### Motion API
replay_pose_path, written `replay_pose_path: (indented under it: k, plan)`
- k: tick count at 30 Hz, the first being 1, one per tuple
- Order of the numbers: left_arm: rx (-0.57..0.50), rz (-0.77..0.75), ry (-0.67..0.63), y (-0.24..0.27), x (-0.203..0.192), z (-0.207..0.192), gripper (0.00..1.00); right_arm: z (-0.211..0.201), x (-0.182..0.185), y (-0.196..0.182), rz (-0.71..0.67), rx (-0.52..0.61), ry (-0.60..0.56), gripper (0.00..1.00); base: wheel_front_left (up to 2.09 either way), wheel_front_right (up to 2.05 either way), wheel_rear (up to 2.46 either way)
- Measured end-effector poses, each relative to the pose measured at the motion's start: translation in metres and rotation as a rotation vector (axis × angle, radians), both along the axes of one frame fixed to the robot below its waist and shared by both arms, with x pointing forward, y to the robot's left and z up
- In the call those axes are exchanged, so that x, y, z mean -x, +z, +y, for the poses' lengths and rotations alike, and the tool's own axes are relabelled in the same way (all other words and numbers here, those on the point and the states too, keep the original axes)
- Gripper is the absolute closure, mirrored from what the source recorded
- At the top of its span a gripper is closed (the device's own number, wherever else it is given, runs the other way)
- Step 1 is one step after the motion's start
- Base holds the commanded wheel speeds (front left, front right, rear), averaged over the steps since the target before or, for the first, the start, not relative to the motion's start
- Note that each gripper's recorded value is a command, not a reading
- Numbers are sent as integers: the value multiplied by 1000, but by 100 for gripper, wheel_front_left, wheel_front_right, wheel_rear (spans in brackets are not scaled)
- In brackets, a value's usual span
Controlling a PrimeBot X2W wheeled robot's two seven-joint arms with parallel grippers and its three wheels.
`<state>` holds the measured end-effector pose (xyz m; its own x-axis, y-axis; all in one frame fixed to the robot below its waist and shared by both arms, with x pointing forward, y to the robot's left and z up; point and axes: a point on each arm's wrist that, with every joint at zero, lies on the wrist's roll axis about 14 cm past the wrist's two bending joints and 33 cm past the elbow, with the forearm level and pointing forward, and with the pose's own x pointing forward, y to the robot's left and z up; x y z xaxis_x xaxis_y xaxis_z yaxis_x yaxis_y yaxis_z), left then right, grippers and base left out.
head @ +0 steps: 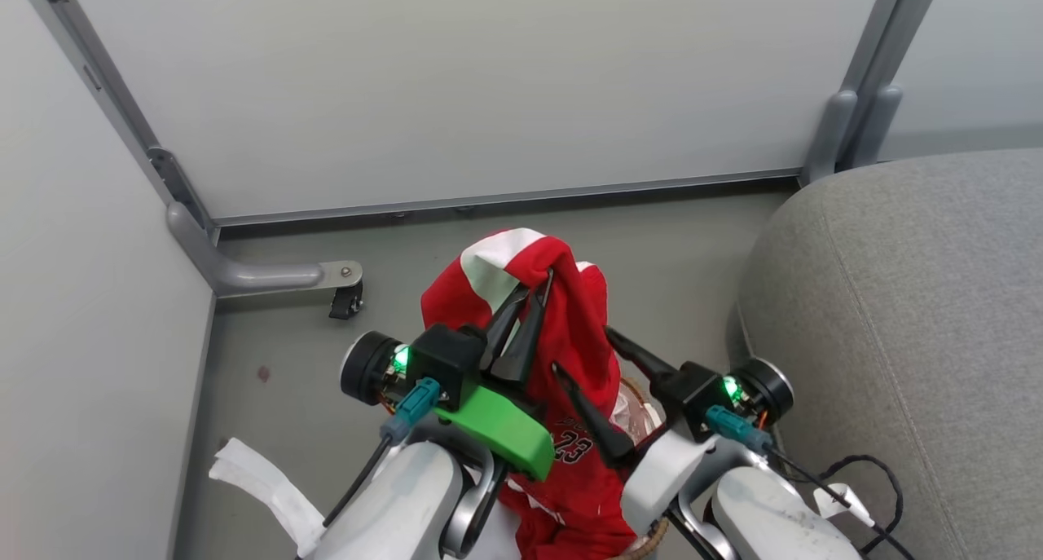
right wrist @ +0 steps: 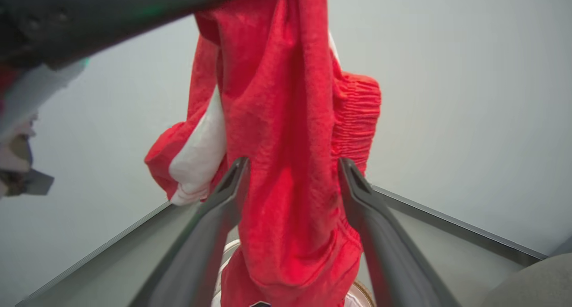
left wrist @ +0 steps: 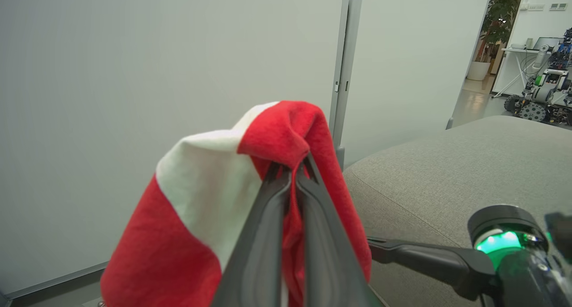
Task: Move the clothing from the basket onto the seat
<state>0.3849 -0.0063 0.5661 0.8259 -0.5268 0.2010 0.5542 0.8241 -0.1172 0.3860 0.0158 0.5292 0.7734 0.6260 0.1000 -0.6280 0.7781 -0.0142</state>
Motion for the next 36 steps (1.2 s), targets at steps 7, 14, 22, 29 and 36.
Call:
replay_pose_path:
  k: [7,14,22,29,36]
  plan:
    - [5,0,-6,2,1,-2,100,9,0,-28,62,77,38,0,0,0,0]
    - [6,0,-17,3,0,-5,100,12,-4,-44,95,127,54,0,0,0,0]
    - [2,12,-17,0,1,-4,100,21,-10,-40,106,96,73,100,0,0,0]
    - [7,17,-4,0,-2,-2,100,14,-11,-39,118,74,48,100,0,0,0]
    - [17,27,4,-1,-6,-3,0,3,-15,-33,115,38,7,100,0,0,0]
